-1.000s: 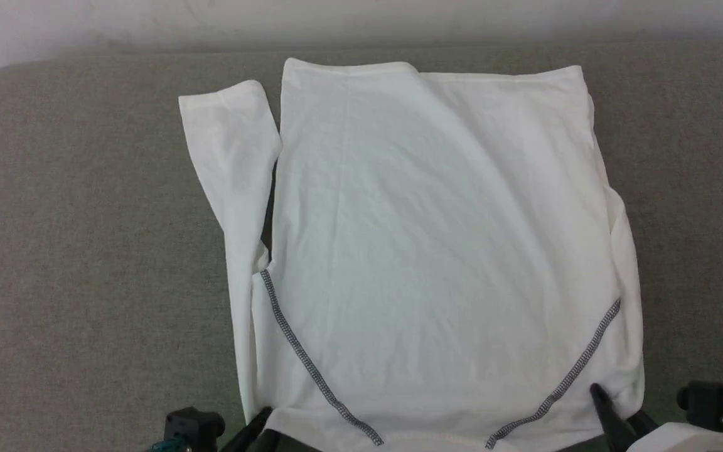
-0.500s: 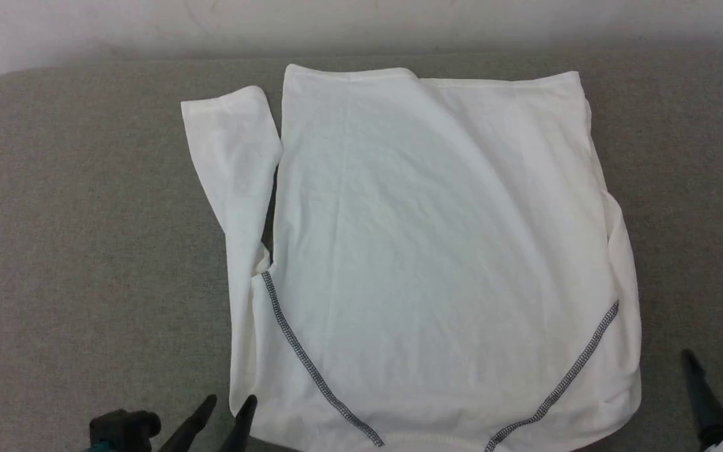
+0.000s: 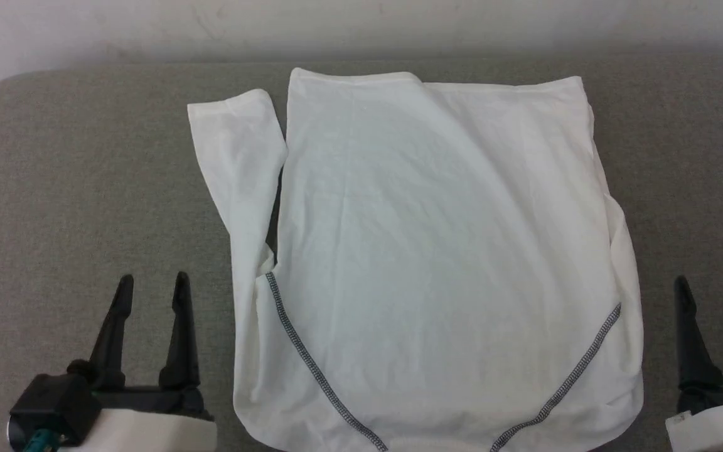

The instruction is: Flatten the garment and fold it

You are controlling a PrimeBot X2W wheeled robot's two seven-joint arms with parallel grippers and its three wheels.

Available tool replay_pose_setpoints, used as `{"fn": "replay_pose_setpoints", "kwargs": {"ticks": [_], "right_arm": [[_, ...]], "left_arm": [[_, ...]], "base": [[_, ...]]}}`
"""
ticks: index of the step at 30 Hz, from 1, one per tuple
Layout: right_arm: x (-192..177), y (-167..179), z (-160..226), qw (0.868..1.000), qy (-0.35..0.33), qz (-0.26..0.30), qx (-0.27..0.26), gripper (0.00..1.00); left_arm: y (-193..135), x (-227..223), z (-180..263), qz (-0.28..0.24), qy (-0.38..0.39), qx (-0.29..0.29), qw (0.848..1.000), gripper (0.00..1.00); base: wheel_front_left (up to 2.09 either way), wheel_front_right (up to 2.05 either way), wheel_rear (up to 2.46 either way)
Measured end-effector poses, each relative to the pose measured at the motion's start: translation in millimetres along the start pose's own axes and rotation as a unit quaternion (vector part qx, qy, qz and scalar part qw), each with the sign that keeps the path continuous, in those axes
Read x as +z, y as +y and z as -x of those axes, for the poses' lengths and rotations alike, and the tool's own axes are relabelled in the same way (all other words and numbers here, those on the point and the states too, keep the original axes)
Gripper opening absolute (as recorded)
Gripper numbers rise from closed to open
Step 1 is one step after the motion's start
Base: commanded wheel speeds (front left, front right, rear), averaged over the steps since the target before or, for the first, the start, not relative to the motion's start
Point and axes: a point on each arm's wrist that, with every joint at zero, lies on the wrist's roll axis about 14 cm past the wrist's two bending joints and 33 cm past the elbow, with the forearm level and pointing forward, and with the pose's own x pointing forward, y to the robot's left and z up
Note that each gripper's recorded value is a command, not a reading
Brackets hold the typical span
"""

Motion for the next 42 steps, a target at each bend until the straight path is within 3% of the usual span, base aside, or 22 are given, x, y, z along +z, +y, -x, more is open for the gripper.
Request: {"fn": "replay_pose_setpoints", "kwargs": {"ticks": [7,12,20,23,30,42], "right_arm": [[-11.5,7.3,-4.2,1.0,-0.008,0.009,0.01,1.0],[-16.3,8.5,-10.5,1.0,-0.007,0.009,0.011,1.0],[-26.3,21.8,-36.6,1.0,0.0,0.003,0.03,1.0],[-33.6,28.2,-49.3,0.999,0.005,-0.001,0.039,1.0],[-54.9,34.0,-75.1,0.999,0.02,0.007,0.047,1.0],[-89.2,33.4,-103.7,0.997,0.048,0.029,0.049,1.0]], "left_arm": [[-16.7,-3.9,-5.1,0.003,-0.024,0.007,1.0,1.0],[-7.0,-14.8,-11.4,-0.01,-0.012,0.003,1.0,1.0],[0.4,17.4,-91.3,-0.085,-0.016,-0.086,0.993,1.0],[6.4,25.0,-128.3,-0.105,0.018,-0.109,0.988,1.0],[38.5,16.2,-203.6,-0.13,0.117,-0.093,0.98,1.0],[78.0,-95.2,-252.5,-0.091,0.315,-0.056,0.943,1.0]], "base": [[0.0,0.0,0.0],[0.0,0.0,0.0],[0.0,0.0,0.0],[0.0,0.0,0.0],[0.0,0.0,0.0],[0.0,0.0,0.0]]}}
